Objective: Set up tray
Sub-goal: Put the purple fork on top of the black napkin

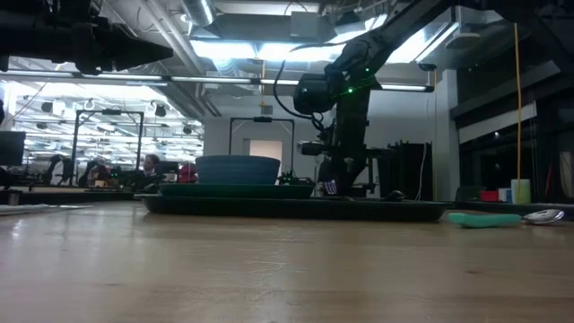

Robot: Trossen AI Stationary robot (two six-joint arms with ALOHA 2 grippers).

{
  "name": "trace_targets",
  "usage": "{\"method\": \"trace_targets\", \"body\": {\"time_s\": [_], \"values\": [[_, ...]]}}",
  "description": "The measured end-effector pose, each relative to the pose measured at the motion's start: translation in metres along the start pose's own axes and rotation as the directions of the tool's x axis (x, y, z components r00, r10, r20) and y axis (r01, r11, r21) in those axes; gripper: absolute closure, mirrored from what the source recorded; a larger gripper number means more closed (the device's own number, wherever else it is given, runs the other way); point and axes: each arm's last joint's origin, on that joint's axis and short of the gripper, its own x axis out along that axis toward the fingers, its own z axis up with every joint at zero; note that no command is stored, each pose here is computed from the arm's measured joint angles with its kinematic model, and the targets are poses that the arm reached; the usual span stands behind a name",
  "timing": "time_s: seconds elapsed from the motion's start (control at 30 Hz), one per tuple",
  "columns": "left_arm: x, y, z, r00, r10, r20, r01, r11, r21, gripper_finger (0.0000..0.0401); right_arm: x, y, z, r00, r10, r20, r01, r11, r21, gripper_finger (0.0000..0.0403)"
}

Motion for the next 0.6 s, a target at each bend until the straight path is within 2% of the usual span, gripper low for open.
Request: {"method": "trace_targets", "body": {"time_s": [0.4, 0.6], "values": [[0.0000, 0.0001, 0.0000, 1.000, 0.001, 0.000, -0.001, 1.000, 0.000, 0.0398, 0.0008, -0.0023, 0.0037, 1.000, 0.001, 0.000, -0.001, 1.000, 0.007, 0.0389], [0.0000, 0.0001, 0.0000, 1.000, 0.001, 0.000, -0.001, 1.000, -0.001, 0.0397, 0.0008, -0.0023, 0.0036, 1.000, 0.001, 0.000, -0.001, 1.000, -0.024, 0.0389]]}}
